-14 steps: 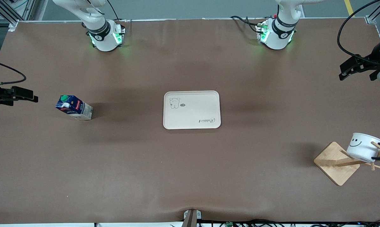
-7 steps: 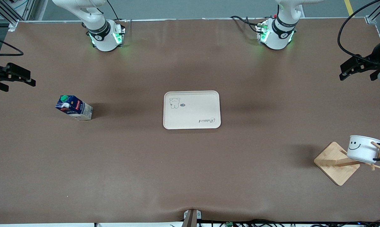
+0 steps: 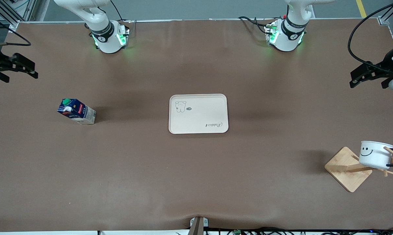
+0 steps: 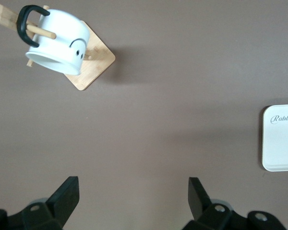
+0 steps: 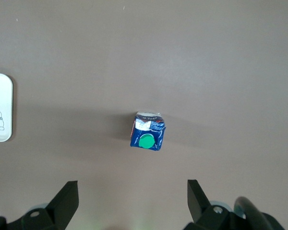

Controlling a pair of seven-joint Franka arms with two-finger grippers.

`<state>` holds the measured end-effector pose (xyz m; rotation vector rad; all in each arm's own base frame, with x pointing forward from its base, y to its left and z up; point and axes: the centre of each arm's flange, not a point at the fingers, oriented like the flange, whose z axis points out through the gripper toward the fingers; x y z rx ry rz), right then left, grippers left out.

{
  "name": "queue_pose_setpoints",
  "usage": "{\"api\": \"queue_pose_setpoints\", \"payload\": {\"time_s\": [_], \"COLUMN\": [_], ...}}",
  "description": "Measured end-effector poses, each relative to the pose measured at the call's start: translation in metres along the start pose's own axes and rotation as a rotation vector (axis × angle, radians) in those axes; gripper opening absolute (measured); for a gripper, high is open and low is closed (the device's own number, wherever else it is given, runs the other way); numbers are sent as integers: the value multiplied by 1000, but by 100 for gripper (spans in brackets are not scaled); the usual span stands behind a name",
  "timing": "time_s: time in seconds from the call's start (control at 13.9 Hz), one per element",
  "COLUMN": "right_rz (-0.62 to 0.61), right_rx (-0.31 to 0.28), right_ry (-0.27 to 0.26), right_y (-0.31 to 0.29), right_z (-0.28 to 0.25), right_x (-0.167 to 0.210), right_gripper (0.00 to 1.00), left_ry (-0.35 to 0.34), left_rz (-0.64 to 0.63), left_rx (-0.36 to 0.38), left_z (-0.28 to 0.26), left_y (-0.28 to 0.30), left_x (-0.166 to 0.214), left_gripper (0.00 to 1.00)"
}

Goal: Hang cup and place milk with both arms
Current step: 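Open the right gripper and withdraw it from the milk carton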

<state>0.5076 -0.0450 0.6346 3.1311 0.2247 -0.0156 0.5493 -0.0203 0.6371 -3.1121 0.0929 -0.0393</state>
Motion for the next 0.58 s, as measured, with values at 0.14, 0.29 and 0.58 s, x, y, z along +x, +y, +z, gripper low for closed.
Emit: {"api": "queue_pose_setpoints", "payload": {"time_s": [0.14,0.29,0.58], "right_rz": [6,19,73], "right_rx": [-3,-1,4], "right_ry": [2,-16,-43], "right_y": [2,5,10], "right_z": [-17,-19,-14], "right_x": [2,4,3], "right_gripper": [100,100,100], "left_ry": [2,-5,-9], "left_rz": [12,29,24], "left_rx": [0,0,0], "left_z": [-1,-2,-1], "left_y": [7,17,23], "left_x": [0,-1,-1], "left_gripper": [100,100,100]}}
